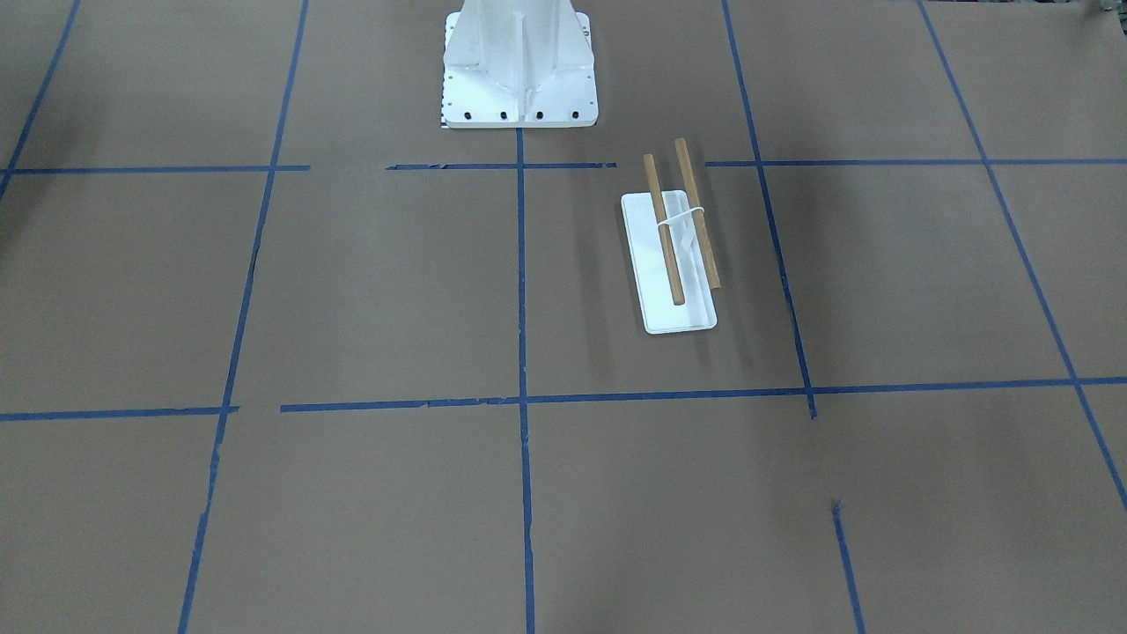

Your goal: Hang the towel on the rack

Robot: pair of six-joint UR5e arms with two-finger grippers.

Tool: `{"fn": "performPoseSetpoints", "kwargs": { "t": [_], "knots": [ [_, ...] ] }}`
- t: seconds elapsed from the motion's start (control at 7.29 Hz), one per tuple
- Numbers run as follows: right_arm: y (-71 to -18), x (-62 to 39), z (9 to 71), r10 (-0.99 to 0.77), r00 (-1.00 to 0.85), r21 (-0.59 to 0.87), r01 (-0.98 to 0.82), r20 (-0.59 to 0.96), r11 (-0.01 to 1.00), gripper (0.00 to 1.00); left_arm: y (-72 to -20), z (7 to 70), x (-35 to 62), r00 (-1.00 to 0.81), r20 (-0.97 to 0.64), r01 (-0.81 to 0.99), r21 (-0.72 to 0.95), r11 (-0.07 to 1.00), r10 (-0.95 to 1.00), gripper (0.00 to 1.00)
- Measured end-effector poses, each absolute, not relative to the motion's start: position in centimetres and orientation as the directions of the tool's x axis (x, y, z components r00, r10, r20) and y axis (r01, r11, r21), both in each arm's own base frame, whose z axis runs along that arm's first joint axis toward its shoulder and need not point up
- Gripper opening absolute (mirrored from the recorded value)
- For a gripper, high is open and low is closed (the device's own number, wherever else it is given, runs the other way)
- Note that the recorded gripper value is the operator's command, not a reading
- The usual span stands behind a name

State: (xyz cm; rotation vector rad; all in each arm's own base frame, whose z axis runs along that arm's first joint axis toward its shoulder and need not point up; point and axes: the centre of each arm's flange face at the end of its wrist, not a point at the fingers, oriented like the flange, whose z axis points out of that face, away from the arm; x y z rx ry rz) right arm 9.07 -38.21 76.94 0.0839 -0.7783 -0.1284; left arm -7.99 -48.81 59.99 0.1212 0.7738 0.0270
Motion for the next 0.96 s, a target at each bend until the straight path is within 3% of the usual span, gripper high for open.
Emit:
{"fn": "performPoseSetpoints", "kwargs": {
  "t": [0.41, 0.96],
  "knots": [
    [-34.6, 8.8, 85.4, -0.177, 0.71, 0.135, 0.115, 0.682, 0.984, 1.0, -48.8, 59.0, -8.0, 0.715, -0.694, 0.017, 0.14, 0.99, 0.086, 1.0],
    [-33.9, 7.5, 88.9, -0.193, 0.705, 0.115, 0.157, 0.683, 0.981, 1.0, -48.8, 57.7, -8.0, 0.715, -0.692, 0.019, 0.16, 0.987, 0.099, 1.0]
  ]
}}
